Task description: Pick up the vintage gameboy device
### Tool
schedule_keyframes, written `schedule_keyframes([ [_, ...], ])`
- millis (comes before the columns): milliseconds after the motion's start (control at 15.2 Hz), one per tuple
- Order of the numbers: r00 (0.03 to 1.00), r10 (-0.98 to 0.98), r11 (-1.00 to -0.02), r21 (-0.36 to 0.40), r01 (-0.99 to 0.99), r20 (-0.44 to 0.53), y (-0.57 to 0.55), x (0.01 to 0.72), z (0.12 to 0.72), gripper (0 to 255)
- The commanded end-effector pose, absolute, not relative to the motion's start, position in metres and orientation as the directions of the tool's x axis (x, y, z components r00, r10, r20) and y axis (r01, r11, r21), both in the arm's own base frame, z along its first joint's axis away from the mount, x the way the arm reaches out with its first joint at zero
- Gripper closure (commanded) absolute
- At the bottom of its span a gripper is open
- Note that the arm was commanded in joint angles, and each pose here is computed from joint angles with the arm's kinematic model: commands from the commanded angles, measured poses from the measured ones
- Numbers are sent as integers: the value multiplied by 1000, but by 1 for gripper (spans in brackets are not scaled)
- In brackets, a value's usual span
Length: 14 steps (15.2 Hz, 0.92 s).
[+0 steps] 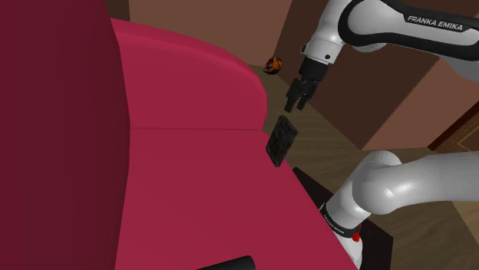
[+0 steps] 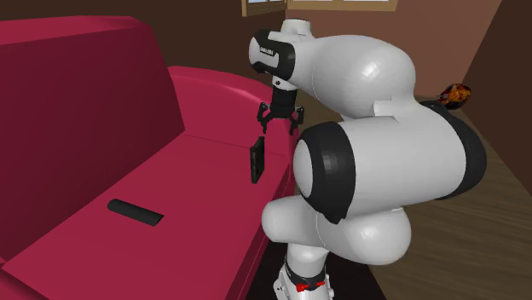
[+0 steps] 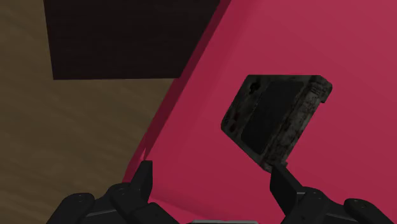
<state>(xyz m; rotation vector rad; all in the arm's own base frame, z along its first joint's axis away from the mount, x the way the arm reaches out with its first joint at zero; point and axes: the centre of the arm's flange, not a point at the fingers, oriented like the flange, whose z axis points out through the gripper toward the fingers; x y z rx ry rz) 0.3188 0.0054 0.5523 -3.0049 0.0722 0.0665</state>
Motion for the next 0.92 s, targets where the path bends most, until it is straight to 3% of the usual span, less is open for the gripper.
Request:
schedule_keyframes([
  [0, 998, -45, -990, -134, -51, -47, 5, 319, 552, 0],
  [330, 856, -478, -872, -12, -489, -199, 69, 338, 548, 0],
  [858, 856, -478, -872, -12, -489, -199, 69, 338, 508, 0],
])
